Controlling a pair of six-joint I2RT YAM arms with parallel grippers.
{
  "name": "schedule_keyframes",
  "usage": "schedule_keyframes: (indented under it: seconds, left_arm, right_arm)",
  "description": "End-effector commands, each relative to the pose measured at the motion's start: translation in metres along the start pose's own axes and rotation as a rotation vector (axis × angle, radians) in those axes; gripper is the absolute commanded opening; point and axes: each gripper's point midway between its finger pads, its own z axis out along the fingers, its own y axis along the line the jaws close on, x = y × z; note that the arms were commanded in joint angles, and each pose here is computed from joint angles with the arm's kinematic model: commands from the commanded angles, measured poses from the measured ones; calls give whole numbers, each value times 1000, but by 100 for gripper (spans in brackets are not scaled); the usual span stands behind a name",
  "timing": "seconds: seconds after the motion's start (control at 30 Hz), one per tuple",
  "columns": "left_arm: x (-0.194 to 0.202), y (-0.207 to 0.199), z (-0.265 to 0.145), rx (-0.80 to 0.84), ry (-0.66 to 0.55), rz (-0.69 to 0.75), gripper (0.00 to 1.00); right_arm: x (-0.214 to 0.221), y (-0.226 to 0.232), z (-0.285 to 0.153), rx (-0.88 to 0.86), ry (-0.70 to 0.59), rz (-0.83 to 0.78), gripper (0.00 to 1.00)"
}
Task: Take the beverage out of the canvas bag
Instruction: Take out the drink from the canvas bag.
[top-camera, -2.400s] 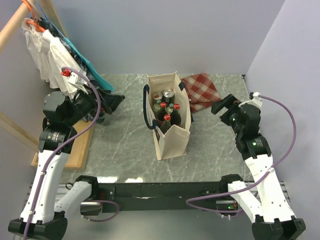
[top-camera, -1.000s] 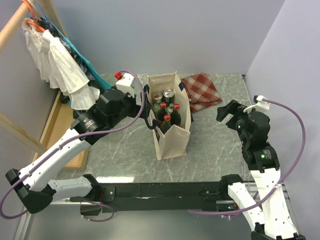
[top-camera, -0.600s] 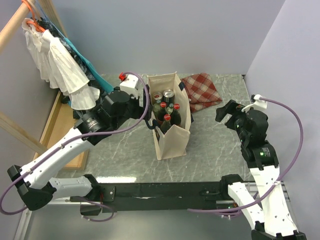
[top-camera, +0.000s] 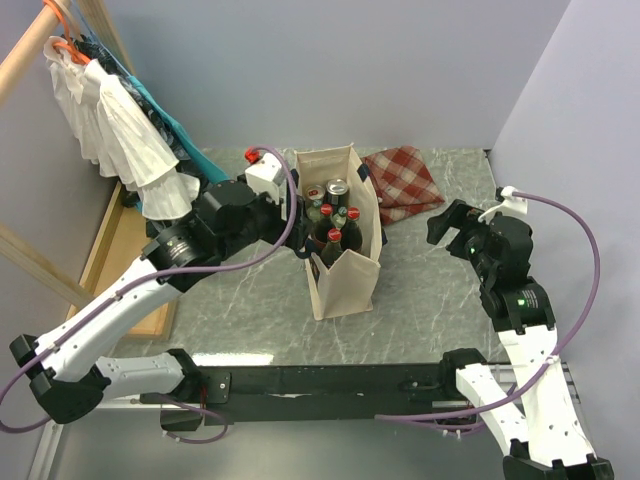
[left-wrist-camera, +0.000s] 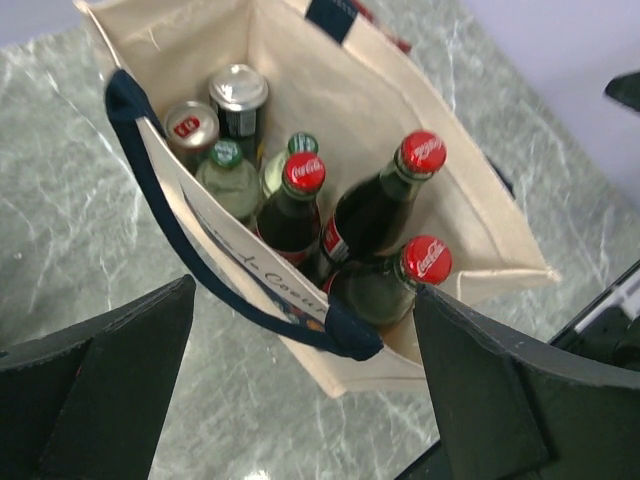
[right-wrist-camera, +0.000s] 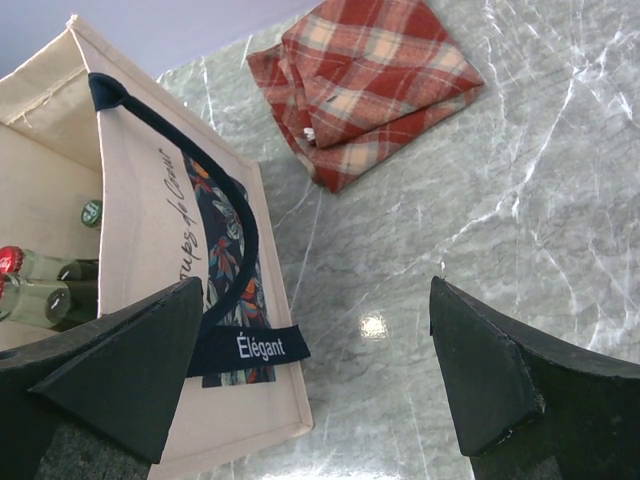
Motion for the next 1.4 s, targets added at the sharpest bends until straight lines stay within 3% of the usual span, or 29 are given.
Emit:
schedule_keyframes:
  seconds: [0.0, 0.2, 0.47, 0.73, 1.37]
  left_arm:
    - [-13, -8, -6, 38, -22, 21, 96]
    - [-15, -8, -5, 36, -54, 16, 96]
    - [4, -31, 13, 43, 53, 87, 98]
    - [9, -58, 28, 3, 71, 162, 99]
    - [22, -61, 50, -80, 138, 209, 95]
  right_arm:
    - [-14, 4, -6, -10, -34, -16, 100]
    - [-11, 3, -4, -4, -18, -23, 100]
    - [-6, 4, 2, -12, -1, -17, 100]
    - [-6, 1, 3, 4, 0, -27, 100]
    - [1, -1, 15, 12, 30, -34, 100]
